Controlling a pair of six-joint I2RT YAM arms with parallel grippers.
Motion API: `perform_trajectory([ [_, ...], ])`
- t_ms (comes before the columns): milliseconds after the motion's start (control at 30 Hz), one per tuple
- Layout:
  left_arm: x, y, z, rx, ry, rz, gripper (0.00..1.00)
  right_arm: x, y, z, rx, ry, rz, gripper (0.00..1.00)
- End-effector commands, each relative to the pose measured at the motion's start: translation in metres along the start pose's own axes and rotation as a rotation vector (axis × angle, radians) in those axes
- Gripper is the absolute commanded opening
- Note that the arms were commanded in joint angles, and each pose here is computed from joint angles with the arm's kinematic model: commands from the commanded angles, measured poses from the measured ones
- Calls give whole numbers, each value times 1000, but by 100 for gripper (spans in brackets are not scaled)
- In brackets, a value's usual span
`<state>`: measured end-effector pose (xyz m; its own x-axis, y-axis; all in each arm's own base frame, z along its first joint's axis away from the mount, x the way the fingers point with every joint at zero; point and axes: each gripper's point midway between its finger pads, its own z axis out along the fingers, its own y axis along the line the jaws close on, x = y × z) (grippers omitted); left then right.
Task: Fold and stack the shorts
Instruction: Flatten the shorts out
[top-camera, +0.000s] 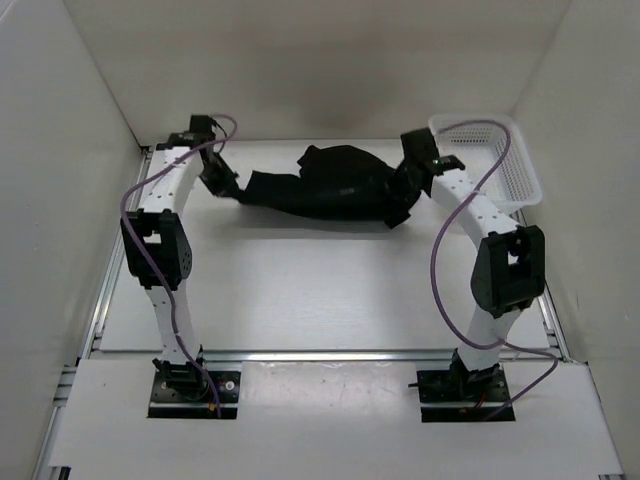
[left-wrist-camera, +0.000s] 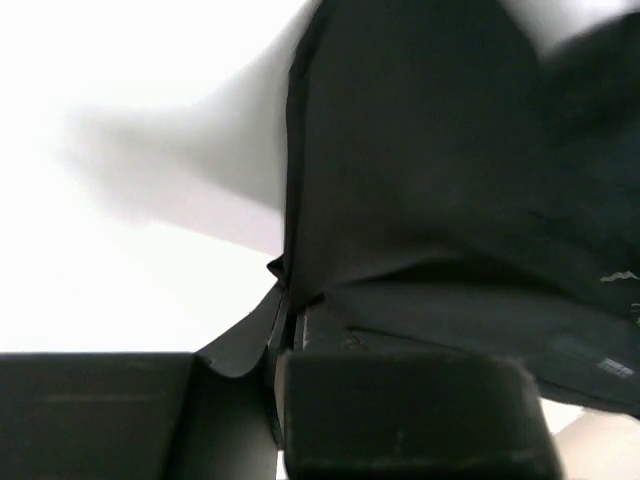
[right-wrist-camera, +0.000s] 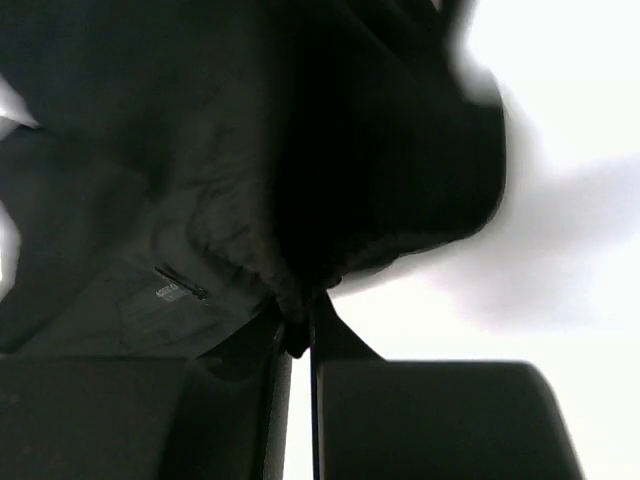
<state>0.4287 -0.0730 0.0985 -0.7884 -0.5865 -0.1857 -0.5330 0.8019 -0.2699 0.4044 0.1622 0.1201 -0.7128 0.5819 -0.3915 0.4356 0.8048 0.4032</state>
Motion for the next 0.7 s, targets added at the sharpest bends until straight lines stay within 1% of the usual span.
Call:
perform_trajectory([
  [0, -82, -41, -108, 118, -282, 18, 10, -99, 62, -40, -112, -200, -123, 0],
  [33, -93, -45, -119, 132, -306, 12, 10, -132, 101, -74, -212, -289, -131, 0],
  [67, -103, -57, -137, 181, -350, 18, 10, -145, 109, -77, -228, -306, -146, 0],
  [100, -117, -70, -176, 260, -434, 21, 10, -152, 122, -90, -276, -322, -160, 0],
  [133, -121, -74, -191, 303, -454, 23, 10, -168, 142, -122, -350, -384, -170, 0],
  [200, -125, -80, -221, 370, -511, 31, 10, -172, 150, -141, -387, -405, -202, 0],
  [233, -116, -82, -247, 414, -538, 43, 10, -171, 152, -152, -411, -411, -216, 0],
  [267, -112, -80, -256, 425, -553, 46, 10, -155, 149, -162, -412, -398, -256, 0],
  [300, -109, -79, -266, 441, -581, 60, 10, -151, 150, -168, -427, -422, -273, 0],
  [333, -96, -72, -246, 405, -530, 73, 10, -142, 146, -197, -464, -454, -286, 0],
  [367, -81, -61, -266, 408, -555, 83, 10, -110, 126, -165, -407, -377, -317, 0],
  [400, -68, -56, -262, 392, -542, 98, 10, -96, 115, -161, -393, -370, -324, 0],
  [433, -48, -38, -220, 322, -456, 91, 10, -87, 108, -184, -430, -413, -324, 0],
  [467, -27, -29, -232, 339, -469, 102, 10, -43, 79, -145, -361, -315, -360, 0],
  [500, -14, -17, -219, 323, -447, 99, 10, -23, 63, -136, -344, -285, -365, 0],
  [533, 16, 7, -174, 256, -345, 86, 10, 0, 55, -145, -367, -277, -392, 0],
  [567, 35, 24, -176, 246, -351, 84, 10, 21, 39, -135, -346, -242, -401, 0],
  [600, 52, 37, -164, 224, -326, 74, 10, 56, 2, -106, -269, -159, -426, 0],
  [633, 68, 54, -151, 190, -302, 69, 10, 80, -7, -111, -283, -123, -436, 0],
  [667, 98, 81, -127, 145, -241, 42, 15, 95, -19, -109, -269, -89, -444, 14],
])
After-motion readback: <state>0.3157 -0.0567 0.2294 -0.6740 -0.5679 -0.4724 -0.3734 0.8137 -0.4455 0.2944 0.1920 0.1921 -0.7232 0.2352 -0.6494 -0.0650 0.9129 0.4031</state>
